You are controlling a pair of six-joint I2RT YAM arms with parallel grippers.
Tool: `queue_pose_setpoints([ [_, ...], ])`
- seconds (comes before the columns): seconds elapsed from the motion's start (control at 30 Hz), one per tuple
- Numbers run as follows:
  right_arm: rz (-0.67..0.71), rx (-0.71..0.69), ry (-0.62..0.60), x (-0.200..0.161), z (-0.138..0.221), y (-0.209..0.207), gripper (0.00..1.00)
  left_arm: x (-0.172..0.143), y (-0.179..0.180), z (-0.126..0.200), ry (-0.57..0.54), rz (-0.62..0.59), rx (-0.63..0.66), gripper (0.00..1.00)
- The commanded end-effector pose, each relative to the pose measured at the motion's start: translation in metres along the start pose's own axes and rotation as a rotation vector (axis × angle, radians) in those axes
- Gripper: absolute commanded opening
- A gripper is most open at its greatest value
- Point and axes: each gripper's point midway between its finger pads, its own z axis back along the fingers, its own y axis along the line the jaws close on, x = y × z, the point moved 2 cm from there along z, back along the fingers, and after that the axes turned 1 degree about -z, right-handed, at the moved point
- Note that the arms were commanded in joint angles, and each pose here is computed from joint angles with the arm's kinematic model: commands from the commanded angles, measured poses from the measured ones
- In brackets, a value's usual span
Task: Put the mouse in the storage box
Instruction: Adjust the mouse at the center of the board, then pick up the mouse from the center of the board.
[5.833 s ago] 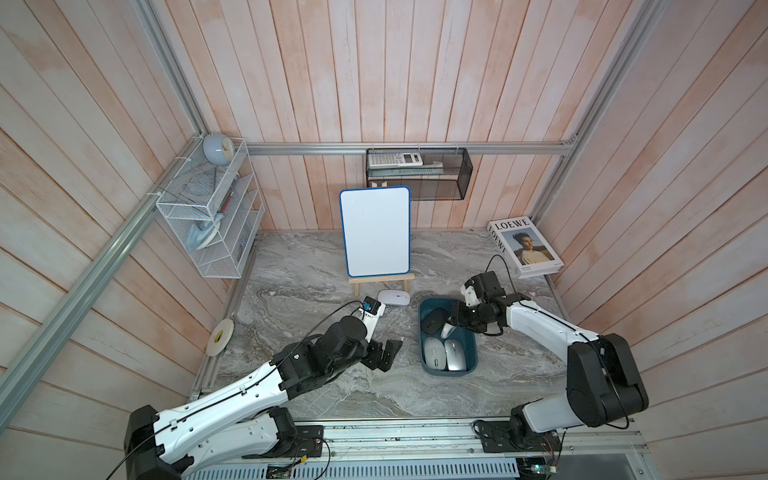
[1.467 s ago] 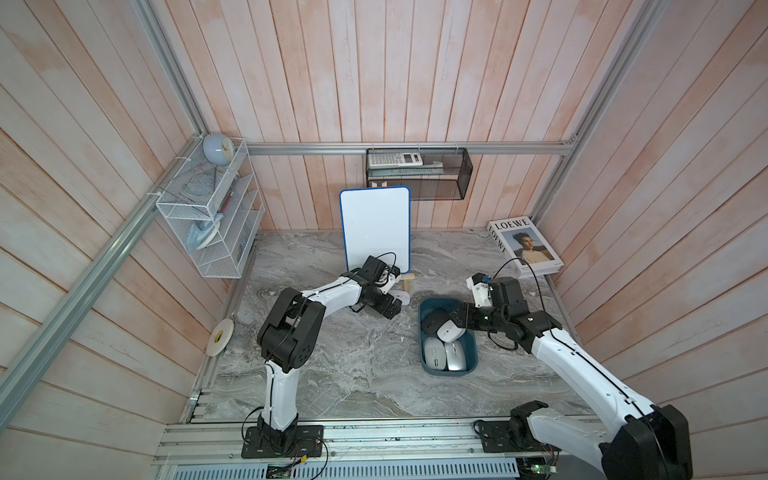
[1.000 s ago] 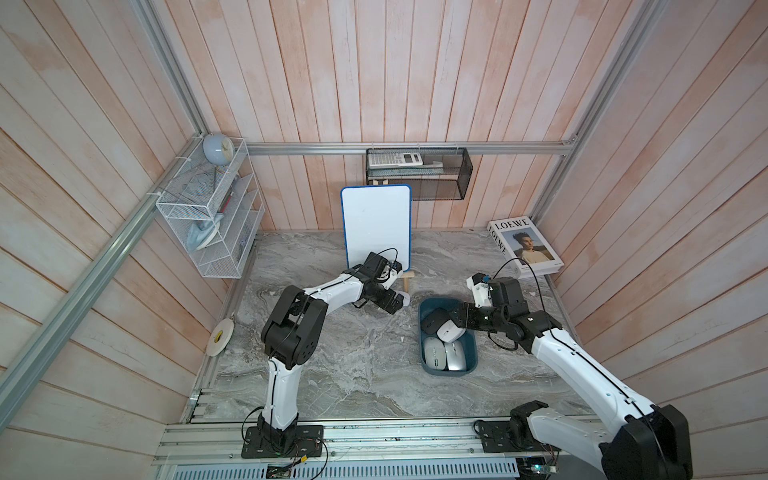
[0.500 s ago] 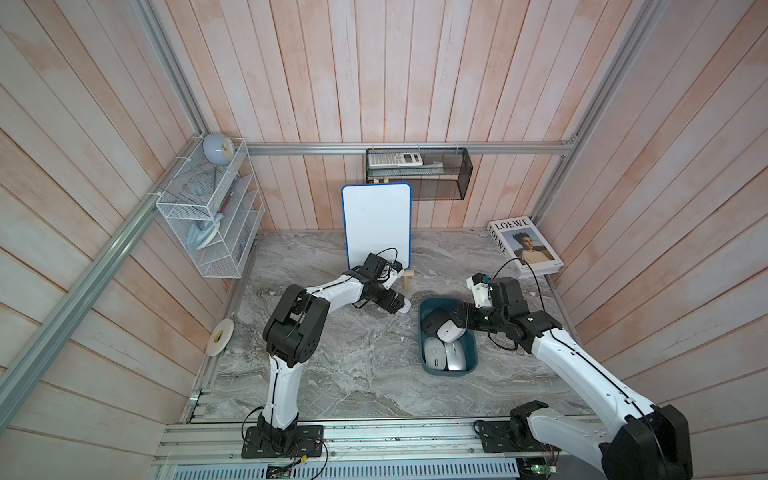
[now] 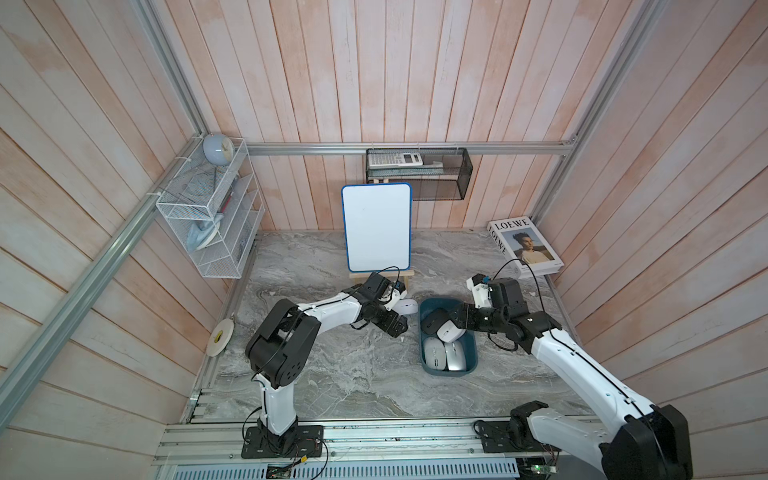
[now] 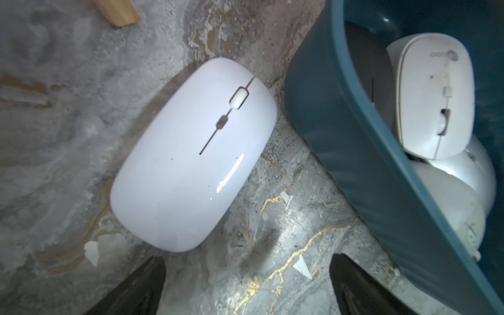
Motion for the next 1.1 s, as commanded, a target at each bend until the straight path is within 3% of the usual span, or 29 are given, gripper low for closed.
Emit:
queue_pose_setpoints([
  [0.0,-0.011,-0.011,0.009,-0.005,-0.002,-0.004,0.54,0.018,0.021,0.013,-0.057,-0.023,0.135,1.0],
  [0.13,-0.009,-0.021,0.006,-0.005,-0.001,-0.006,0.56,0.024,0.04,0.01,-0.011,-0.065,0.24,1.0],
  [0.27,-0.011,-0.026,0.006,-0.004,-0.002,-0.007,0.57,0.027,0.045,-0.001,0.037,-0.125,0.244,1.0],
  [0.57,-0.013,-0.03,0.019,-0.005,-0.003,-0.007,0.58,0.026,0.021,-0.013,0.039,-0.28,0.071,1.0],
  [0.83,-0.006,-0.057,0.013,-0.002,-0.001,-0.01,0.58,0.017,0.029,-0.034,0.15,-0.321,0.049,1.0],
  [1.07,-0.009,-0.058,0.022,-0.005,-0.003,-0.011,0.58,0.019,0.026,-0.041,0.136,-0.316,0.023,1.0],
])
